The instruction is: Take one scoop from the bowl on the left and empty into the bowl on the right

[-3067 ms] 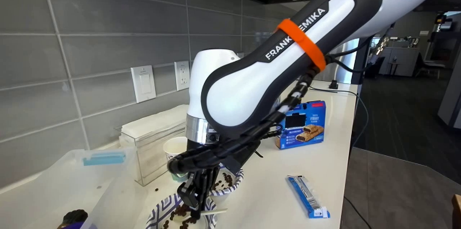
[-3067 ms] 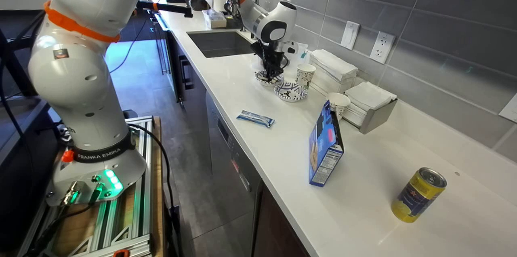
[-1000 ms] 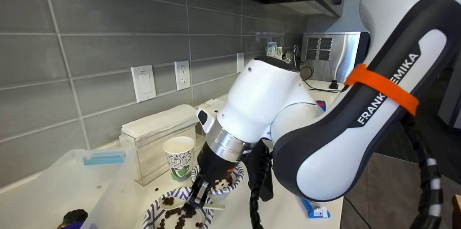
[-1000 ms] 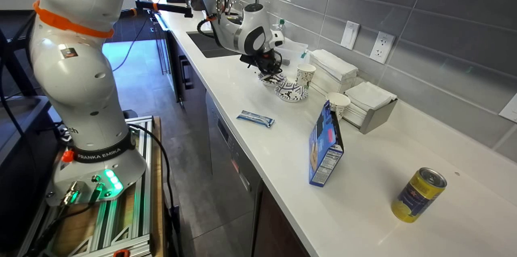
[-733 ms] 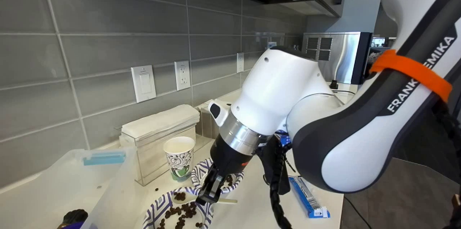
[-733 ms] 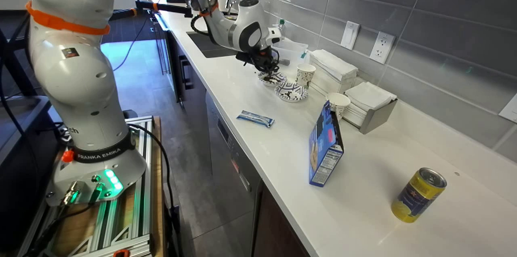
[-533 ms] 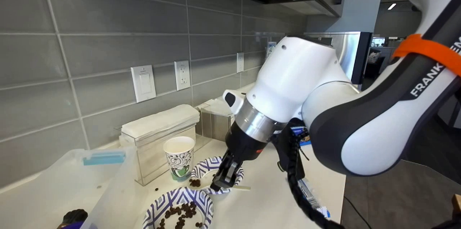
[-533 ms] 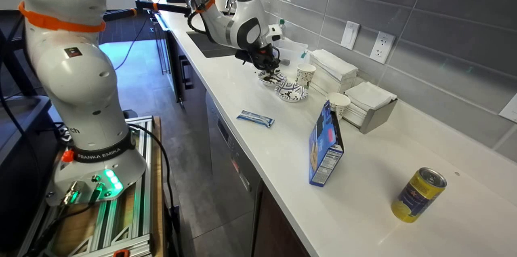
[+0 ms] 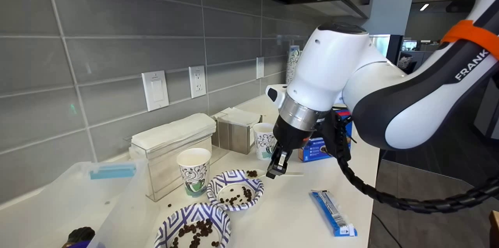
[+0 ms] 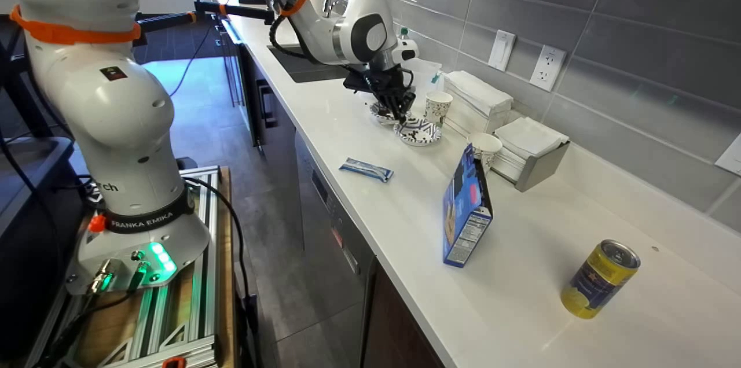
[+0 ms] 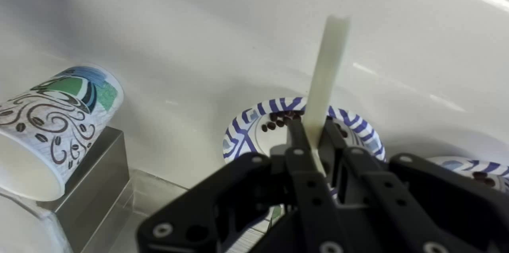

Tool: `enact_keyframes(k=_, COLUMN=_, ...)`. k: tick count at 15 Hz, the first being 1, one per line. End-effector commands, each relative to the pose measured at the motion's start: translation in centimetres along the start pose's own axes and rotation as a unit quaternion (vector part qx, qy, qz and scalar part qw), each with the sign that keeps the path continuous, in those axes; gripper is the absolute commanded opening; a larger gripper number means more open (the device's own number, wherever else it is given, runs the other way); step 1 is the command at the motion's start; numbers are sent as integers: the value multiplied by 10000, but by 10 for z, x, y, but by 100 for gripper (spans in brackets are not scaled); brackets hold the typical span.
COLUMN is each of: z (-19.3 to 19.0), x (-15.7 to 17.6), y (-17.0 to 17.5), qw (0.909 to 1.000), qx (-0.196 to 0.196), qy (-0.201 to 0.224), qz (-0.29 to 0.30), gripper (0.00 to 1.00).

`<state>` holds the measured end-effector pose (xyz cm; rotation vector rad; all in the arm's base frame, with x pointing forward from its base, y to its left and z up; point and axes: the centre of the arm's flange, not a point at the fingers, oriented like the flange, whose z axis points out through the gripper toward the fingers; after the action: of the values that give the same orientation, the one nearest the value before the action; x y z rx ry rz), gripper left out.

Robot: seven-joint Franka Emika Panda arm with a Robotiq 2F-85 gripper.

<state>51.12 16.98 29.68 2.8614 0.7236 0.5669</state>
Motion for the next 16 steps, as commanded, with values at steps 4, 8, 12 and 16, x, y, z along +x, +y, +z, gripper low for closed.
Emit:
enact_keyframes(k=4, z=17, x=20, y=-18, qw=9954, qx=-500, qy=-387, qz=-719, gripper=3)
enact_keyframes(k=8, z=28, x=36, y=-18, qw=9866, qx=-986, qy=-477, qz=-1206, gripper=3)
enact_keyframes(k=12, z=43, x=46, y=-28, qw=9703, qx=-1522, qy=-572, qz=-1793, gripper=3)
enact_keyframes(k=16, z=51, x=54, y=-46, qw=9450, qx=-1959, qy=-606, qz=-2550, gripper=3)
